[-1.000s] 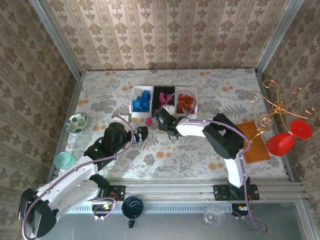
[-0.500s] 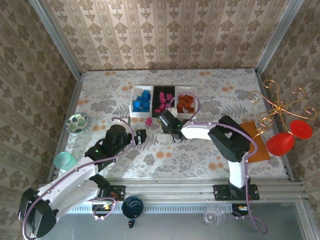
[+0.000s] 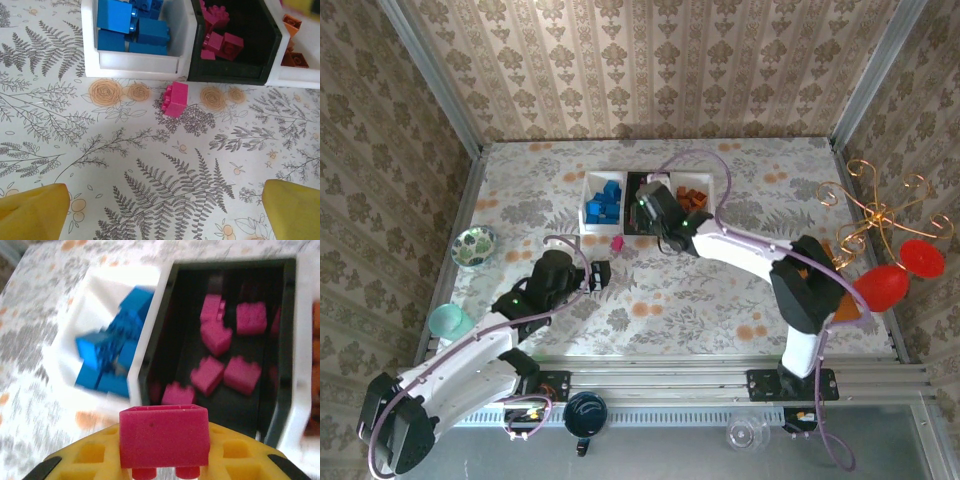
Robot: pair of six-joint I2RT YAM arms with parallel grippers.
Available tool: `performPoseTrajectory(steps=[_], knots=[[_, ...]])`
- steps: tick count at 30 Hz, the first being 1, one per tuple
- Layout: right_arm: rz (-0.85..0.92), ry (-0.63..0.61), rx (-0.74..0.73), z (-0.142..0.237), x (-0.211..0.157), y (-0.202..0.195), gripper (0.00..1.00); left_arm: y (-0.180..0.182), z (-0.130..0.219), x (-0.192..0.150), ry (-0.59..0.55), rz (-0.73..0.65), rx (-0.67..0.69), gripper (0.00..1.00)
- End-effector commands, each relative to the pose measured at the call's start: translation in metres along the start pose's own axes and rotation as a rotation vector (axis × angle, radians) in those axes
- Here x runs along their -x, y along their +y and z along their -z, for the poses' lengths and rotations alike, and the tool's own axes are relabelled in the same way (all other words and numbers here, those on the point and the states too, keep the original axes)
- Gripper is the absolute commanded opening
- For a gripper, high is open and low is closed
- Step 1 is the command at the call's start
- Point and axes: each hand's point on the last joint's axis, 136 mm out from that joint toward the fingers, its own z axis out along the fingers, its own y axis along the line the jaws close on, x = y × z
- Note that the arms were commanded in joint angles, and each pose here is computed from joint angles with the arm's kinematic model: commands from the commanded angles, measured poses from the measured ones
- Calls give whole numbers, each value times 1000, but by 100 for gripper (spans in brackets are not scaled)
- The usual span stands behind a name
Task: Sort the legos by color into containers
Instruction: Place the lego in the container, then pick up the lego from the center of the table.
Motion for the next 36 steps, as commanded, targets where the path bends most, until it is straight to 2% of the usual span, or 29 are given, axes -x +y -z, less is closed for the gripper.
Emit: performPoseTrajectory(steps=[1,2,3,5,6,7,12,21,28,33,36], knots=[[7,96,-89,-34,-9,-23,24,6,-1,-3,21,-13,22,100],[1,102,-96,-42,-4,-24,27,6,-1,-3,22,-11,18,100],[-2,108,-100,-49,0,-24,33,5,-2,-4,23,-11,13,100],[-7,126,-102,-58,7,-26,56,6,-5,-3,28,-6,8,100],[-11,113,-95,-58,15,-24,64,5,-7,-4,35,-5,3,100],[-9,98,-88,-55,22,-22,67,5,-10,-3,40,-3,-2,100],[-27,31,-25,-20,38,-17,69,-2,-35,-4,106,-19,-31,98],[-119,19,5,37,-9,-51,70,-15,-99,-17,206,-84,-32,83],[-163,-5,14,60,-20,-64,70,-10,-145,-16,254,-164,51,68],[-162,-29,22,72,-13,-64,70,-7,-167,-17,262,-198,74,63],[-164,-35,45,77,-11,-61,70,-8,-175,-16,263,-216,76,55]])
